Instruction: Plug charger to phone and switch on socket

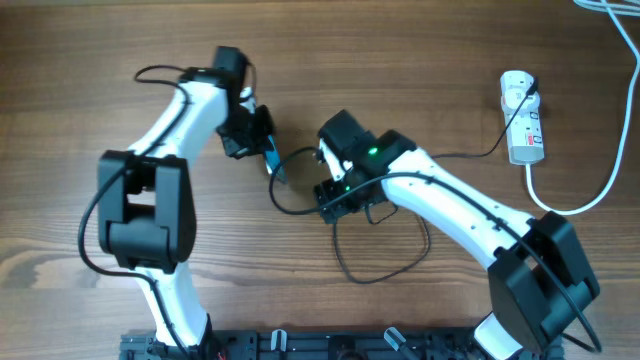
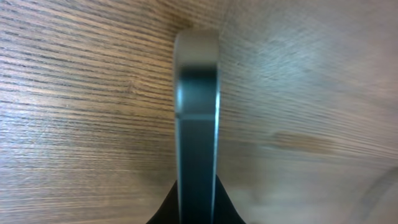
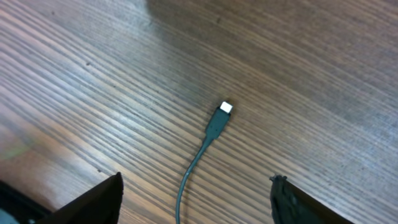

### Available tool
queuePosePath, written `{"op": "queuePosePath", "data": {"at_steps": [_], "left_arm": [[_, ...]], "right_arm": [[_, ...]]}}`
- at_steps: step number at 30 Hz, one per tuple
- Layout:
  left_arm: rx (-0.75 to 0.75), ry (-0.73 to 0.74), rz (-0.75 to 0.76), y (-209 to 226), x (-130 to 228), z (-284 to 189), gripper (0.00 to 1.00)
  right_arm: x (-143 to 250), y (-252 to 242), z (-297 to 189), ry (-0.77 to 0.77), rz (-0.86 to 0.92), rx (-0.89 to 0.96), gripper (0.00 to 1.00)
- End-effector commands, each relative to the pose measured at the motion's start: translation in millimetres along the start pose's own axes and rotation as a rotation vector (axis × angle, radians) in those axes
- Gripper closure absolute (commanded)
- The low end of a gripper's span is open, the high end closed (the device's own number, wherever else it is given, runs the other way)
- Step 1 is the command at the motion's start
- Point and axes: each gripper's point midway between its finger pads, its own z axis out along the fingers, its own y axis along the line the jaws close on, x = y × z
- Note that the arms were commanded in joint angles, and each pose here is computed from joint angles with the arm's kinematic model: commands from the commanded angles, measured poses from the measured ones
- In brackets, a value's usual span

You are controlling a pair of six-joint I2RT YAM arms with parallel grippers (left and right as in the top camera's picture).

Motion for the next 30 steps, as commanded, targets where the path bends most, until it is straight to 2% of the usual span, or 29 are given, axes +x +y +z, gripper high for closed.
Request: {"op": "queuePosePath", "data": {"at_steps": [1, 2, 3, 6, 9, 14, 15, 17, 19, 21, 30], "left_arm": [[0.301, 0.063, -0.026, -32.2, 4.3, -35.3, 0.96], [0.338, 0.071, -0.003, -35.6, 5.2, -38.3, 0.96], [0.413, 0.088, 0.061, -45.3, 9.2, -44.0, 0.96], [0.465, 0.097, 0.129, -52.6, 13.8, -47.8, 0.96], [0.474, 0.072, 0.230, -53.2, 13.2, -48.2, 0.96], [0.403, 0.042, 0.232, -40.7, 6.4, -43.6, 0.96], [0.403, 0.042, 0.232, -40.7, 6.4, -43.6, 0.96], [0.399, 0.052, 0.226, -39.6, 8.5, -43.4, 0.96], [0.398, 0.057, 0.223, -39.2, 9.6, -43.3, 0.96], [0.398, 0.057, 0.223, -39.1, 9.6, -43.3, 0.96], [0.398, 0.057, 0.223, -39.1, 9.6, -43.3, 0.96]], "right_arm": [[0.9, 3.1, 8.1, -0.012, 0.028, 0.074, 0.33], [0.1, 7.0, 8.7, -0.018, 0.017, 0.069, 0.37], [-3.2, 11.7, 9.0, -0.031, 0.012, 0.050, 0.50], [-3.7, 27.6, 9.1, -0.024, 0.002, -0.039, 0.61], [-4.2, 27.1, 9.2, -0.026, 0.005, -0.036, 0.65], [2.4, 4.6, 18.7, -0.036, 0.237, 0.066, 0.64], [5.1, 2.9, 22.5, -0.033, 0.248, 0.068, 0.62], [13.5, -2.8, 37.7, -0.034, 0.254, 0.067, 0.50], [18.4, -7.2, 48.3, -0.044, 0.279, 0.066, 0.49], [20.7, -9.8, 56.3, -0.058, 0.300, 0.059, 0.49], [15.8, -13.0, 78.9, -0.103, 0.349, 0.037, 0.63]]}}
